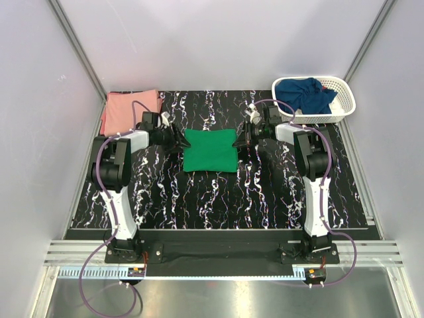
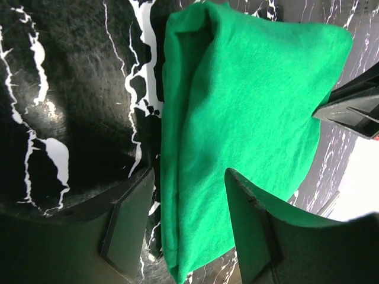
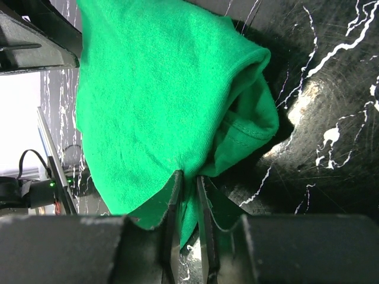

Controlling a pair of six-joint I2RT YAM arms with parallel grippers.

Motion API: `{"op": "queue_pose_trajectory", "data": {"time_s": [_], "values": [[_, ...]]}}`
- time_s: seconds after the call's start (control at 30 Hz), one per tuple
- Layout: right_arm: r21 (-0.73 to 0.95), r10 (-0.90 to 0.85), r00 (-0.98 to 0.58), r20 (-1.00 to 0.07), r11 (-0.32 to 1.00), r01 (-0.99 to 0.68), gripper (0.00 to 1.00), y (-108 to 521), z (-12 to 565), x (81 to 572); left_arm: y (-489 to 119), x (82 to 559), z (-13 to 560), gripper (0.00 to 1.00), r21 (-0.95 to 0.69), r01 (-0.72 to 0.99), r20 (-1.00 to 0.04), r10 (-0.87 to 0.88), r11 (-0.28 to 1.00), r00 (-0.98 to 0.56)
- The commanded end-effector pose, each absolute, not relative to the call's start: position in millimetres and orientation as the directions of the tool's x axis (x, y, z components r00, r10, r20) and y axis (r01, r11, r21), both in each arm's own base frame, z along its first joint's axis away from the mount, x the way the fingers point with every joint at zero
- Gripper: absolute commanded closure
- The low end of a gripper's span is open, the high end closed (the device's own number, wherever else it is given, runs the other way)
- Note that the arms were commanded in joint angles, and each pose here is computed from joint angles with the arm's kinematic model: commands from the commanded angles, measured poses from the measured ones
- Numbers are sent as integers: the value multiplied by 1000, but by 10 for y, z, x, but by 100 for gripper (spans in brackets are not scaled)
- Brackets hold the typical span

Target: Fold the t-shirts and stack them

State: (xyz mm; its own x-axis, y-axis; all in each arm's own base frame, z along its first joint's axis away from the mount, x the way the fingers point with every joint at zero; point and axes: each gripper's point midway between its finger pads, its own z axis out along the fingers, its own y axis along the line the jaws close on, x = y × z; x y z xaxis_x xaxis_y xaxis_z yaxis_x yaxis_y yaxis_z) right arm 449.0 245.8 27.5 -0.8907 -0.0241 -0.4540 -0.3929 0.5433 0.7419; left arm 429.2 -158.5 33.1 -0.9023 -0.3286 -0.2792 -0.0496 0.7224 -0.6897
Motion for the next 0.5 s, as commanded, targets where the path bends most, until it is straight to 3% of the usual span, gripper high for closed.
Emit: {"op": "queue_pose_trajectory", "data": {"time_s": [0.0, 0.47], "values": [[747, -12, -871, -492, 508, -429, 79, 2492, 456, 4549, -1502, 4238, -3, 41, -611, -127, -259, -349, 781, -901], [759, 17, -872, -490, 500, -417, 80, 2505, 493, 4542, -1668, 4203, -147, 43, -594, -136, -237, -333, 793, -913]]}}
